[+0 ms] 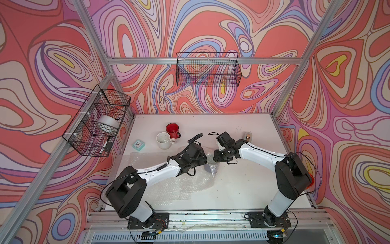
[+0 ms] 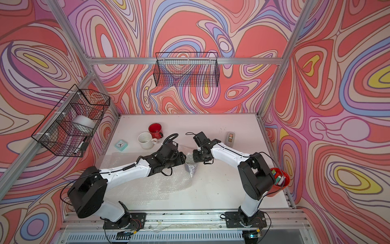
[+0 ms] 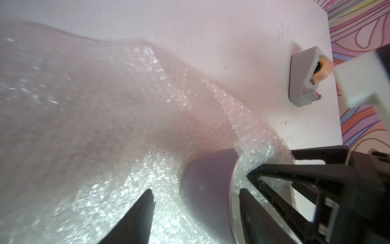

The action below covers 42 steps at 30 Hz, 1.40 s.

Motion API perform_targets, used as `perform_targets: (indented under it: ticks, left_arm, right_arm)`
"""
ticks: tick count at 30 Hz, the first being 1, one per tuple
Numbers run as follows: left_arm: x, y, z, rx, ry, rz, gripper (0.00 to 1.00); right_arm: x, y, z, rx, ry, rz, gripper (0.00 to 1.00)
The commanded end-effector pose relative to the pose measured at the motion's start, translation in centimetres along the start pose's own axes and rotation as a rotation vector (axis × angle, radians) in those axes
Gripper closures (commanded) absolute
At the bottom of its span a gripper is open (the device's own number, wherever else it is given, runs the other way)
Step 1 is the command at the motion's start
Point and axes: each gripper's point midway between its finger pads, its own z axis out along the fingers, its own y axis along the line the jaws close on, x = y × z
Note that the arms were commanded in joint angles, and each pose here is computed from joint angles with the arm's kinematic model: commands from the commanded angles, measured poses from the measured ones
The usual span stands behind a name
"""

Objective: Wrap mugs in bubble wrap
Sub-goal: Wrap the mug in bubble wrap.

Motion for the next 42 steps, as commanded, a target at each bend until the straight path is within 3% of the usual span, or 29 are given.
perform_targets:
  ticks: [1, 6, 11, 21, 28, 42]
  left_arm:
    - [-1.6, 3.8, -2.3, -0.130, -0.051, 0.009, 0.30]
    - [-1.9, 8.9, -3.7, -0.280, -0.015, 0.018, 0.30]
    - [-2.8, 10.7, -3.2, -0.270, 0.019, -0.020, 0.30]
    - [-5.3, 7.7, 2.4, -0.181, 0.118, 0.053, 0.34]
    - [-7.4, 7.6, 6.5, -0.228, 0.200, 0.120, 0.42]
    - [-7.2, 8.5, 10.1, -0.276, 0.341, 0.165, 0.47]
  right_arm:
    - [2.8, -1.8, 1.5, 0.090, 0.081, -0.005, 0.64]
    - [2.0, -3.0, -0.2, 0.170, 0.022, 0.003, 0.79]
    - [2.3, -4.9, -2.2, 0.270, -0.003, 0.003, 0.89]
    - [3.4, -6.3, -3.4, 0.316, -0.005, -0.010, 0.93]
    - [3.3, -5.9, -3.1, 0.290, 0.003, -0.006, 0.93]
    - [3.0, -5.4, -2.6, 0.269, 0.008, -0.013, 0.93]
